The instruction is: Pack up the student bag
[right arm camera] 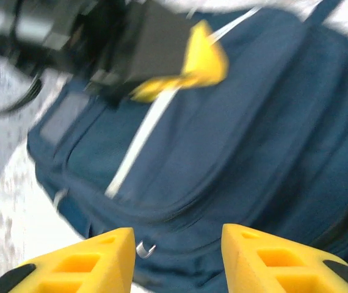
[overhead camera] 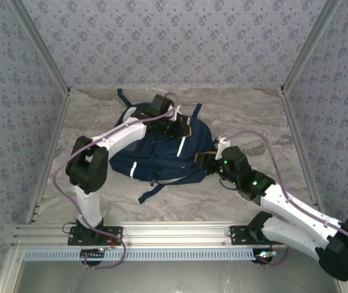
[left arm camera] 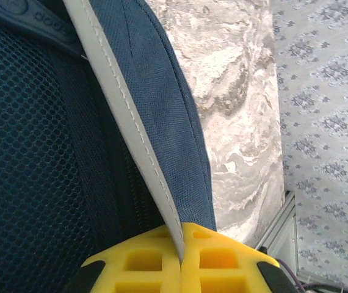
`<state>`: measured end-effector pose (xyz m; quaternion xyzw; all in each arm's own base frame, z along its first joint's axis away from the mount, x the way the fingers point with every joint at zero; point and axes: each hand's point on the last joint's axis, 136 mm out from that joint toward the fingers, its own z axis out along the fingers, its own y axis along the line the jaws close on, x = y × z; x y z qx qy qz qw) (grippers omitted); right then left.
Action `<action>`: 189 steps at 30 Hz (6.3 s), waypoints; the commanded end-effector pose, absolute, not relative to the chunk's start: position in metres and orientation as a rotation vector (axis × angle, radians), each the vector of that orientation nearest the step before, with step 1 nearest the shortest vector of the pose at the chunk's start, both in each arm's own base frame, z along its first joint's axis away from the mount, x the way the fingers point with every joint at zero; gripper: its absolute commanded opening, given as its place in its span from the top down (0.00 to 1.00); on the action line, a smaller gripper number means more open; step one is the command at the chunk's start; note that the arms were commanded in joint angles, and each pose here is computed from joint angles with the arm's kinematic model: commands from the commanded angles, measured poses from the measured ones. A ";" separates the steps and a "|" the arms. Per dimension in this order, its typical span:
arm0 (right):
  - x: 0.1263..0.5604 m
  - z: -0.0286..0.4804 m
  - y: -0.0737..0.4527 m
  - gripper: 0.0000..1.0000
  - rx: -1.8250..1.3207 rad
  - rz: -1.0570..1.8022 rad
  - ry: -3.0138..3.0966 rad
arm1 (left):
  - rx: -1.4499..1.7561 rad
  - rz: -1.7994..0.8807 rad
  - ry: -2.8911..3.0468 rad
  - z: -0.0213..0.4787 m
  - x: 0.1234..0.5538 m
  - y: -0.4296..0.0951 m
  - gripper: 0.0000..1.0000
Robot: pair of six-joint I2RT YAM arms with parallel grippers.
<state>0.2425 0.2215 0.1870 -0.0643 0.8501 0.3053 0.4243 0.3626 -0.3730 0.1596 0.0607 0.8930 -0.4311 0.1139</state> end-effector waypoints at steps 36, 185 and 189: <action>0.216 0.073 0.310 0.61 0.011 0.218 2.515 | -0.249 -1.205 2.221 0.282 0.376 -0.251 0.54; 0.176 0.069 0.429 1.00 -0.614 0.967 2.490 | -0.909 -0.831 2.352 0.049 0.265 -0.155 0.42; 0.173 0.061 0.424 1.00 -0.619 0.940 2.513 | -0.896 -0.829 2.352 0.050 0.277 -0.161 0.59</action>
